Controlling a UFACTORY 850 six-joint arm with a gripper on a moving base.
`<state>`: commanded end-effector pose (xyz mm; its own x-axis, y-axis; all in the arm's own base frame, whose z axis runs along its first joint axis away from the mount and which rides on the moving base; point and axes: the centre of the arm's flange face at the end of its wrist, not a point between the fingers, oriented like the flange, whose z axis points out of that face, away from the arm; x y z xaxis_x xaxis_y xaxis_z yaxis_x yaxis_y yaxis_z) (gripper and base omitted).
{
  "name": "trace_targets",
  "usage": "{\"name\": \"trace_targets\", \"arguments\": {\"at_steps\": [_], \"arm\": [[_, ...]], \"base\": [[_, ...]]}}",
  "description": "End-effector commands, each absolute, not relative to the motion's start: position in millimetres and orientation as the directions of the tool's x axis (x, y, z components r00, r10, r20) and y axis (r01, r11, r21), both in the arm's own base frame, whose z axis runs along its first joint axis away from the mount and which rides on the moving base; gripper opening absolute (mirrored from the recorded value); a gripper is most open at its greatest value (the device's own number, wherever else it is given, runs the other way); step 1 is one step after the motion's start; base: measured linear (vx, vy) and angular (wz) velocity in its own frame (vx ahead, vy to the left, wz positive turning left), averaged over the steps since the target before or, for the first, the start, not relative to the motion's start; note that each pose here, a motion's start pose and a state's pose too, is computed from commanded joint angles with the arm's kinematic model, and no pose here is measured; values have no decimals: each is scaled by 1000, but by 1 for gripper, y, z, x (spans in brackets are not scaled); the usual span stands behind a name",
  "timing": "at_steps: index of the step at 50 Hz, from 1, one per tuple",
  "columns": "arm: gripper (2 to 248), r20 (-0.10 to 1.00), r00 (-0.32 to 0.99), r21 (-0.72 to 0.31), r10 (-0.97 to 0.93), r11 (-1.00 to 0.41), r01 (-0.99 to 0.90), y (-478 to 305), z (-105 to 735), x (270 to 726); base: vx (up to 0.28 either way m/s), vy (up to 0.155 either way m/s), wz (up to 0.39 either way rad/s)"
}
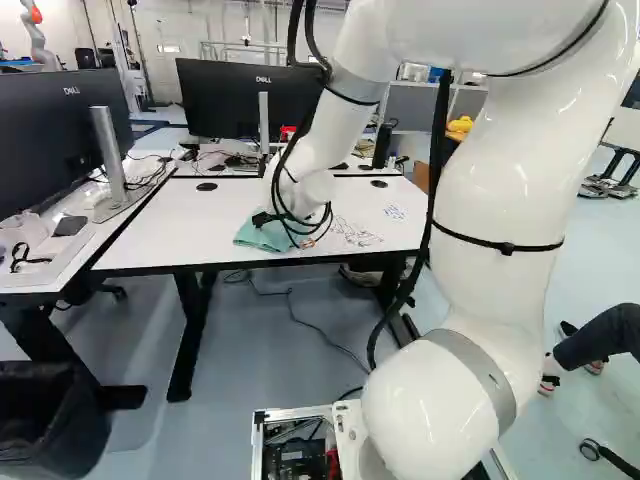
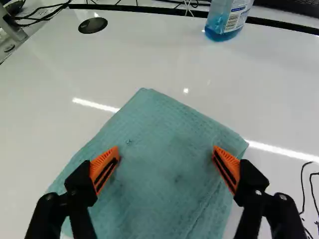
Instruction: Clean the table with the green towel
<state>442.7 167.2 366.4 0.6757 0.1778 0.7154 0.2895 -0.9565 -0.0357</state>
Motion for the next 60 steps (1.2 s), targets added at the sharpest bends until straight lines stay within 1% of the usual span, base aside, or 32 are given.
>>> {"name": "trace_targets", "arguments": {"at_steps": [7, 8, 12, 13, 18, 19, 23, 24, 28, 29, 33, 34, 39, 40, 44, 45, 60], "arm": [[247, 715, 676, -36, 178, -957, 290, 167, 366, 443], [239, 715, 676, -36, 178, -957, 290, 167, 366, 443], [239, 715, 676, -36, 178, -957, 290, 167, 366, 443], [204, 715, 676, -36, 178, -957, 290, 167, 366, 443], [204, 715, 676, -36, 178, -957, 290, 167, 366, 443], [175, 715, 676, -36, 178, -957, 290, 167, 366, 443], [175, 715, 676, -36, 178, -957, 290, 167, 366, 443], [148, 715, 676, -36, 178, -957, 290, 167, 366, 443], [148, 715, 676, -36, 178, -957, 290, 167, 366, 443], [120, 715, 676, -36, 178, -957, 290, 167, 366, 443], [120, 715, 676, -36, 178, -957, 290, 167, 366, 443], [91, 715, 676, -36, 178, -957, 290, 167, 366, 443], [91, 715, 676, -36, 178, -957, 290, 167, 366, 443], [64, 715, 676, -36, 178, -957, 290, 167, 366, 443], [64, 715, 676, -36, 178, -957, 290, 167, 366, 443], [56, 715, 676, -36, 178, -957, 290, 167, 366, 443], [56, 730, 661, -37, 172, -956, 290, 166, 377, 440]], "base": [[0, 0, 0], [0, 0, 0], [0, 0, 0], [0, 0, 0], [0, 0, 0], [0, 0, 0], [0, 0, 0], [0, 0, 0], [0, 0, 0], [0, 0, 0], [0, 0, 0], [0, 0, 0], [0, 0, 0], [0, 0, 0], [0, 0, 0], [0, 0, 0], [0, 0, 0]]}}
